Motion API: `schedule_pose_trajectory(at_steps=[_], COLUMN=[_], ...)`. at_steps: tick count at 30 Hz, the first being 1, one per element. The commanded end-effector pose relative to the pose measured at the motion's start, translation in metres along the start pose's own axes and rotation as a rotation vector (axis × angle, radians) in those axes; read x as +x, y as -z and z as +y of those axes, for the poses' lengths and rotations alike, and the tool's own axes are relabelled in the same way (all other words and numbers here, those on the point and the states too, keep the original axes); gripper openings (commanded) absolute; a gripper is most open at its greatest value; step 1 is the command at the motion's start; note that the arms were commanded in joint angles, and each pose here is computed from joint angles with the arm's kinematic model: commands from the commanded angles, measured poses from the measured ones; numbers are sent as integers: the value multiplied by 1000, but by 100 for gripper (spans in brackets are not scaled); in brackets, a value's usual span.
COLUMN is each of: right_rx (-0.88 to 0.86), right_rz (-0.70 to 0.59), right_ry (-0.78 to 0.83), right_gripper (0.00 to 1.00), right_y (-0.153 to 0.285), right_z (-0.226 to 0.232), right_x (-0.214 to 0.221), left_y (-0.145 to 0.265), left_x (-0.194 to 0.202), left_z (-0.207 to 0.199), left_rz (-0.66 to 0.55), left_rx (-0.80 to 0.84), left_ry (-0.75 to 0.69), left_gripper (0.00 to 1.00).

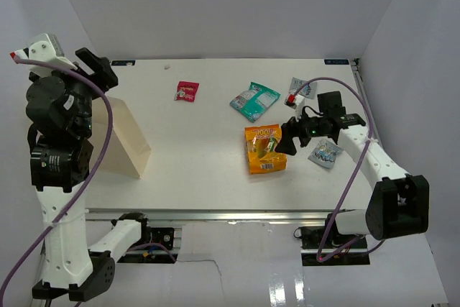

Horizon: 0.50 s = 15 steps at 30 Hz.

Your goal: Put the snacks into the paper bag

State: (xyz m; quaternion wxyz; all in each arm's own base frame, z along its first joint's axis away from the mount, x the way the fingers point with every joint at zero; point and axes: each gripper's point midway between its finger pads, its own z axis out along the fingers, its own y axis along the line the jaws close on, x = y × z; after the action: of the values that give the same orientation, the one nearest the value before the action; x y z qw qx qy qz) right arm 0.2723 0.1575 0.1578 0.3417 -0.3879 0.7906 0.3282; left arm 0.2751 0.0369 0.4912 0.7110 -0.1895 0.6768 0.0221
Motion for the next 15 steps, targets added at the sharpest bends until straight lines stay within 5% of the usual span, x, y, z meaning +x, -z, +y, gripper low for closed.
schedule_pose_trajectory(at_steps=[1,3,8,15], right_rx=[156,215,288,164], right_rz=[34,72,79,98], right_ry=[-130,-257,-375,-459], right_gripper=[99,99,98,100], right_y=[-14,-23,-31,-59], right_z=[-20,-32,-41,-30], right_x=[-10,-3,1,23], left_y=[20,32,43,51], left_x=[-6,10,50,76], left_z=[-41,-82,-119,-124], left_rz=[48,150,339,412], left_rx=[233,460,660,706], left_ry=[76,128,242,295], left_gripper=[86,86,96,97])
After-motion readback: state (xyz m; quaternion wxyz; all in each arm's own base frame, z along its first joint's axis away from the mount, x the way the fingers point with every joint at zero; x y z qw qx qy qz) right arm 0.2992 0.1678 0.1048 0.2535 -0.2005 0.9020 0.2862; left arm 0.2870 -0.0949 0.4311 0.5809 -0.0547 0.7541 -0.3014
